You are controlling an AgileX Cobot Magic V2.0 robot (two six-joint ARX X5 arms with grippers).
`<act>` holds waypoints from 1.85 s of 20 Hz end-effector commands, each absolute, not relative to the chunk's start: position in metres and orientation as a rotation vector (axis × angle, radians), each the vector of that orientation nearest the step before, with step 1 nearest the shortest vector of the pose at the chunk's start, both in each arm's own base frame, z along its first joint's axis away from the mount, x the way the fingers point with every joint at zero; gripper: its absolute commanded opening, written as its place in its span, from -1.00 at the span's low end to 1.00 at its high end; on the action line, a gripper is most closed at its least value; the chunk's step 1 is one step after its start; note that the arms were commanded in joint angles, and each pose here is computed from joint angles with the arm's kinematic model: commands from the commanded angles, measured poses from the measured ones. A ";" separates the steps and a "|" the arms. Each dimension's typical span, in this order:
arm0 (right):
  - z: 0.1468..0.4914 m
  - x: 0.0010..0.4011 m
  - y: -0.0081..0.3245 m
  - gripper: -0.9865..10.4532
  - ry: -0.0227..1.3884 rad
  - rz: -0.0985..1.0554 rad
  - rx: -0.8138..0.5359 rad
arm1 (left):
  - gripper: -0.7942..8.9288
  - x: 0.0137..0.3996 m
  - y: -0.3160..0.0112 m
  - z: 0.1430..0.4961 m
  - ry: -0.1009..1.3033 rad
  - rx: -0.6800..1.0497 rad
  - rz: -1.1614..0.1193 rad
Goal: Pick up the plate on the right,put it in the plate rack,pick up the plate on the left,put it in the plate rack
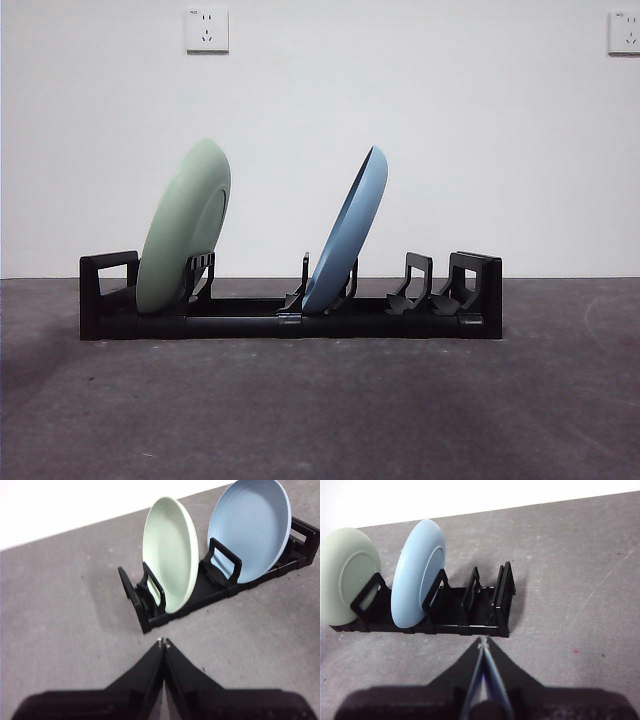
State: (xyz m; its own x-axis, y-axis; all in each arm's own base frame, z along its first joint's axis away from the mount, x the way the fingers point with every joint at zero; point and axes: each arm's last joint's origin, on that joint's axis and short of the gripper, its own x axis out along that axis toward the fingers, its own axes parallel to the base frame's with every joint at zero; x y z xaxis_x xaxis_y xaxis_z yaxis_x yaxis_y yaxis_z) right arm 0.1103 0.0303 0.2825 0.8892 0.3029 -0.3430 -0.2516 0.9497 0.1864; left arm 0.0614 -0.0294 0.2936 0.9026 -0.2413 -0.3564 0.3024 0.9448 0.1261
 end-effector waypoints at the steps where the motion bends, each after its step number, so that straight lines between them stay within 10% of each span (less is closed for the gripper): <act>1: 0.279 0.111 0.030 -0.82 0.385 0.284 0.147 | -0.84 0.061 -0.026 0.302 0.222 0.201 -0.276; 6: 0.279 0.111 0.030 -0.82 0.385 0.284 0.147 | -0.84 0.067 -0.021 0.275 0.014 0.194 -0.293; 19: 0.279 0.111 0.030 -0.82 0.386 0.284 0.147 | -0.84 0.095 -0.010 0.149 0.160 0.123 -0.176; 37: 0.279 0.111 0.030 -0.82 0.386 0.284 0.147 | -0.84 0.096 -0.010 0.147 0.170 0.082 -0.169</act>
State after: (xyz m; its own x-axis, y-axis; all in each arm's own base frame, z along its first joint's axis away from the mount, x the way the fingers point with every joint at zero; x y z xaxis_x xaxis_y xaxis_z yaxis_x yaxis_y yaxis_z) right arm 0.1104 0.0303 0.2824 0.8888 0.3028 -0.3441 -0.2514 0.9498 0.1864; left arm 0.0948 -0.0106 0.1520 0.9721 -0.1647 -0.1671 0.1795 0.9807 0.0774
